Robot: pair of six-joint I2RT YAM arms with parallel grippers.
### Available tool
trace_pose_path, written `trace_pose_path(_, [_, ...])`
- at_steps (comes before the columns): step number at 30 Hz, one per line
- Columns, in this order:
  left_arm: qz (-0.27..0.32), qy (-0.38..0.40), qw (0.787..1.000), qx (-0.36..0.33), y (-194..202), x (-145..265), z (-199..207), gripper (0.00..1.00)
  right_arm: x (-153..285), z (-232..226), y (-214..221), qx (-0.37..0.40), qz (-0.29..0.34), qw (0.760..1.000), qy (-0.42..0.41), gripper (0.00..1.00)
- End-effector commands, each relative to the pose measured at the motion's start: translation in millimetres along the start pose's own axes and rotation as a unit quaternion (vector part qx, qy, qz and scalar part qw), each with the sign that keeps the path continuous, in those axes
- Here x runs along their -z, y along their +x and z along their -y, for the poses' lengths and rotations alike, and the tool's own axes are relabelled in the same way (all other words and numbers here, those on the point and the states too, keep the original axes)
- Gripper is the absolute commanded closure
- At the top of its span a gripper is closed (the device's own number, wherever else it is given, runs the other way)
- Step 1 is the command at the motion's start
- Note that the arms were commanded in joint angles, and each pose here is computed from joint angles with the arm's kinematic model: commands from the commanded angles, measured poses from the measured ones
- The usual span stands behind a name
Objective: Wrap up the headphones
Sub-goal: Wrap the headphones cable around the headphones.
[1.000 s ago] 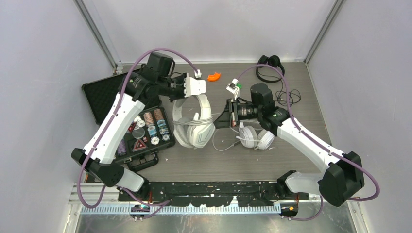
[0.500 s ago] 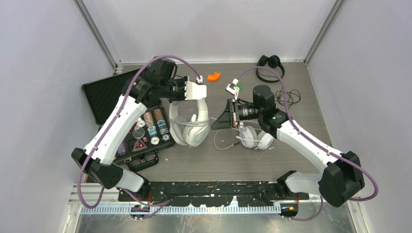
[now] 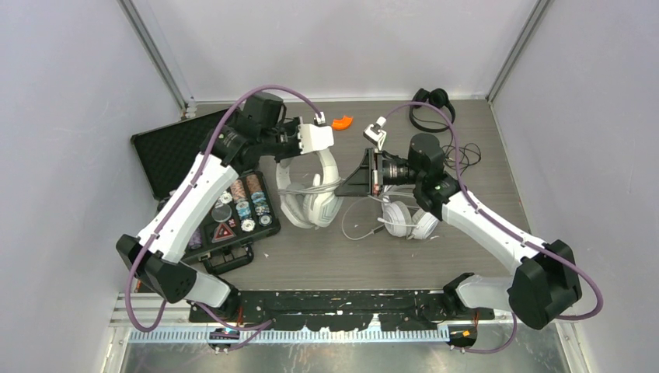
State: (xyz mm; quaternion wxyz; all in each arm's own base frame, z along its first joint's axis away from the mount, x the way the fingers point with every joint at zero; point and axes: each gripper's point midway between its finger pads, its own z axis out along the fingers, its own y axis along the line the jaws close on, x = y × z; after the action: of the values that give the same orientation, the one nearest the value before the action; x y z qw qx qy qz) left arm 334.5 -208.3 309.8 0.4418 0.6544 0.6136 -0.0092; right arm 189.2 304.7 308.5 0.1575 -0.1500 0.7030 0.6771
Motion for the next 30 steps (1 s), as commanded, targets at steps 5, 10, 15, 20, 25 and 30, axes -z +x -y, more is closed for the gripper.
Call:
trace_pose_path(5, [-0.109, -0.105, 0.986, 0.076, 48.1, 9.5, -23.2, 1.0, -1.4, -43.7, -22.5, 0.042, 0.027, 0.997, -0.059, 0.85])
trace_pose_path(10, [-0.121, -0.122, 0.979, 0.108, 53.4, 10.5, -24.8, 1.0, -3.7, -44.0, -27.0, 0.032, 0.031, 0.997, -0.065, 0.84])
trace_pose_path(15, [-0.129, -0.136, 0.971, 0.146, 56.2, 11.2, -25.6, 1.0, -6.5, -39.1, -31.4, 0.021, 0.038, 0.997, -0.06, 0.8])
trace_pose_path(20, [-0.137, -0.15, 0.962, 0.185, 61.6, 5.2, -25.6, 1.0, -13.0, -26.0, -43.3, 0.012, 0.06, 0.997, -0.045, 0.79])
trace_pose_path(25, [-0.173, -0.17, 0.933, 0.268, 70.7, 4.4, -25.7, 1.0, -21.9, -12.7, -56.2, -0.004, 0.069, 0.997, -0.036, 0.79])
trace_pose_path(30, [-0.161, -0.197, 0.905, 0.342, 63.8, 9.3, -30.2, 1.0, -27.6, -10.8, -68.1, 0.008, 0.079, 0.996, -0.032, 0.79])
